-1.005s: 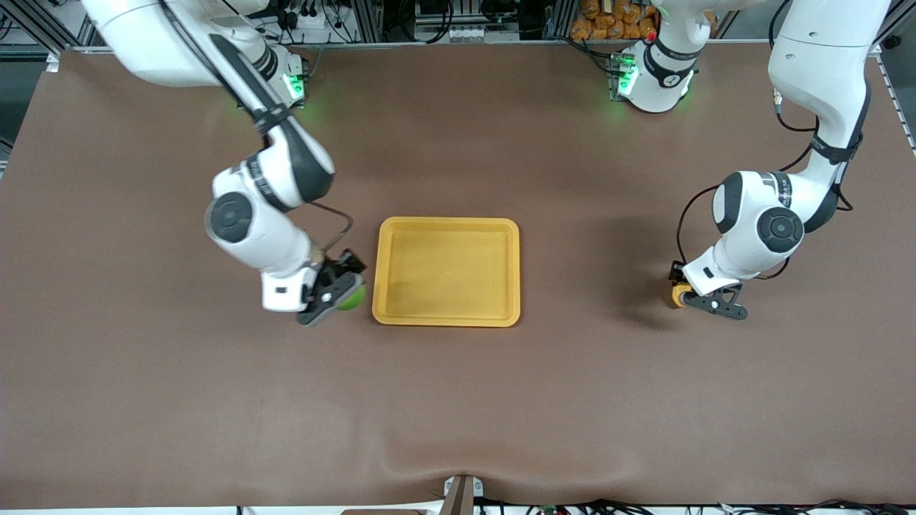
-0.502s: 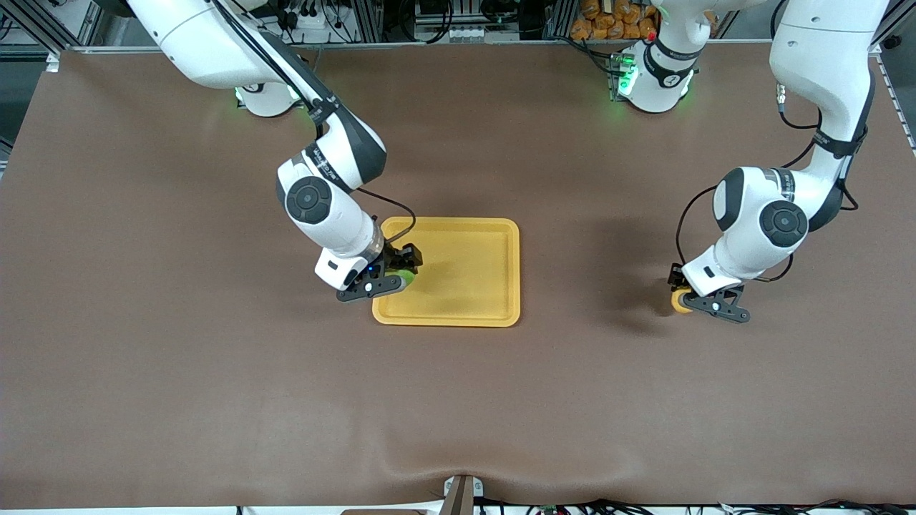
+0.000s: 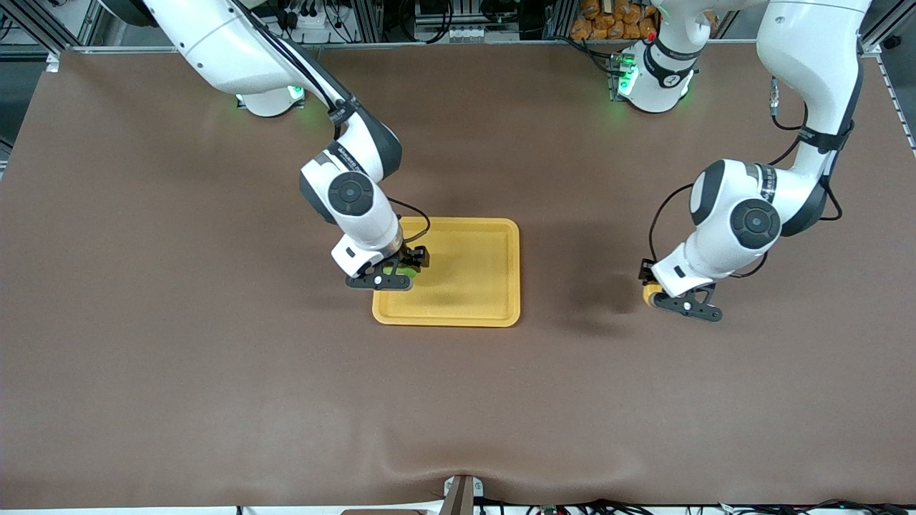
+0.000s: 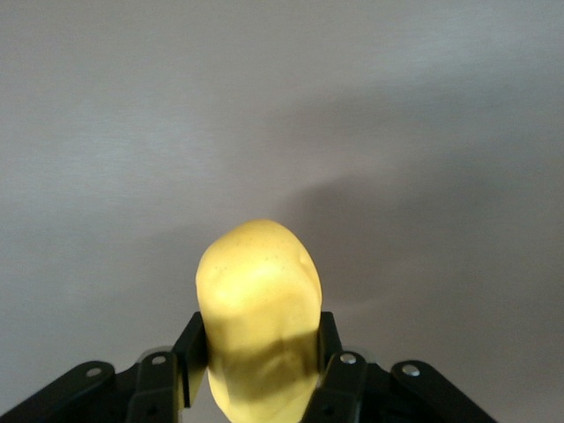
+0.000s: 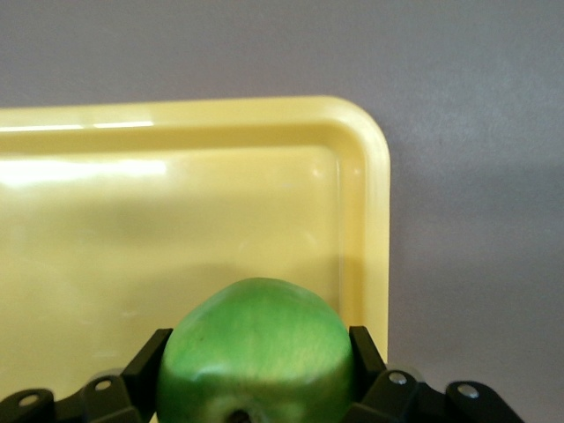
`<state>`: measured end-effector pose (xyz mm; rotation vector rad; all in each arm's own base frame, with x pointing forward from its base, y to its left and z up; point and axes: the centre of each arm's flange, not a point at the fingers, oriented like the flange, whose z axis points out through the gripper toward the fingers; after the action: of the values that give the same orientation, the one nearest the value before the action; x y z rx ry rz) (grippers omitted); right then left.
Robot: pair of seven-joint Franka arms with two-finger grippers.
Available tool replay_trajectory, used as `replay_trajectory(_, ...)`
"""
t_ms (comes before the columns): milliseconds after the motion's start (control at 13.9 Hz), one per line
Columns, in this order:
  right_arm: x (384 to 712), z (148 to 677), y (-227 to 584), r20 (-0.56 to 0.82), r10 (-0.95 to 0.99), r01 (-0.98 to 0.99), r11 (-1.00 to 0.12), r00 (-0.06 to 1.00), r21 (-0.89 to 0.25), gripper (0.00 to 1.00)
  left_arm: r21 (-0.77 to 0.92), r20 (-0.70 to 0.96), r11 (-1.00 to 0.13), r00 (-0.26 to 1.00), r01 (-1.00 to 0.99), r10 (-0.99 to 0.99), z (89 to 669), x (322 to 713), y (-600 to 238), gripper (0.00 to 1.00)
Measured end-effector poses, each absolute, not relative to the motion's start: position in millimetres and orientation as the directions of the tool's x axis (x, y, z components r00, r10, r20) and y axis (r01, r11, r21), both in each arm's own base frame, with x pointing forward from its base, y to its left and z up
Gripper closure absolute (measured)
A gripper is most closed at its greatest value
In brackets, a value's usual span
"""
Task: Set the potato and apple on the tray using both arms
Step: 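Release the apple onto the tray while the left gripper carries the potato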
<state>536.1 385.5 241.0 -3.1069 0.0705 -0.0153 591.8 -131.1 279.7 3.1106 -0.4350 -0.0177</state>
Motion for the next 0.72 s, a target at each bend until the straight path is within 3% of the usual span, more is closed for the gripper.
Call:
replay_trajectory(574,529.4,213.9,387.9,-0.002,-0.014,-0.014,-1.0,1.0,0.009,0.15,0.042,-0.009,-0.982,0.982,-0.186,-0.186,292.3,564.0,-240.2,0.47)
replay_trajectory(718,529.7,213.5,388.2,-0.002,-0.013,-0.013,-1.0,1.0,0.009,0.01,0.05,-0.004,-0.987,0.989,-0.15,-0.151,293.7,559.4,-268.3,0.47)
